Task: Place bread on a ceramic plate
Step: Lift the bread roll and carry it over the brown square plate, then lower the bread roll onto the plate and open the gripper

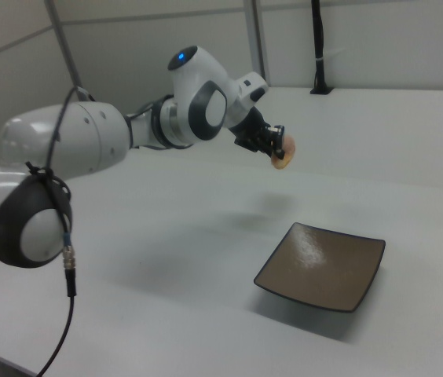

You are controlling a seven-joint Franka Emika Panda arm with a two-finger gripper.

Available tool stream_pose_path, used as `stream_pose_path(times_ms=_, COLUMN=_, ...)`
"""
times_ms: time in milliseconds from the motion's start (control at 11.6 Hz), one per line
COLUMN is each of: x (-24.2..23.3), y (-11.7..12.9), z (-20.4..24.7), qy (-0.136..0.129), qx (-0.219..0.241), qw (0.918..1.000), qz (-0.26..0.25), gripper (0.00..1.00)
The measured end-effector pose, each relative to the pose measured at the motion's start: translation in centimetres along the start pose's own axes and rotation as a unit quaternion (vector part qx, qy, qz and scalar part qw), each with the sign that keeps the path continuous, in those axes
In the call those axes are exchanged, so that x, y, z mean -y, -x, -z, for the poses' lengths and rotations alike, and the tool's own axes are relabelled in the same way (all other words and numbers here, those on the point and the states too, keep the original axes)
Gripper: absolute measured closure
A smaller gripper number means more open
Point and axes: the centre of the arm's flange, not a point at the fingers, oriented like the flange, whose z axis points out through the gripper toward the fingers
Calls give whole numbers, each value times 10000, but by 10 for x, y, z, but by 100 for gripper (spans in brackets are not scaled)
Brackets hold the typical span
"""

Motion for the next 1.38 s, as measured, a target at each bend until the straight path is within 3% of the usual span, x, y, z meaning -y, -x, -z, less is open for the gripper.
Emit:
stream_pose_path(times_ms=259, x=-34, y=22, z=44, qy=29, qx=341, qw=9993, qz=-153, gripper=81)
stream_pose_path(times_ms=604, x=-65, y=72, z=62, qy=-92, qx=753, qw=9958, qz=-504, gripper=81)
stream_pose_path(times_ms=949, x=-95, y=120, z=30, qy=-51, qx=1274, qw=9891, qz=-732, gripper=80)
stream_pose_path(times_ms=1381, x=-123, y=153, z=4, qy=-13, qx=1698, qw=9809, qz=-949, gripper=80)
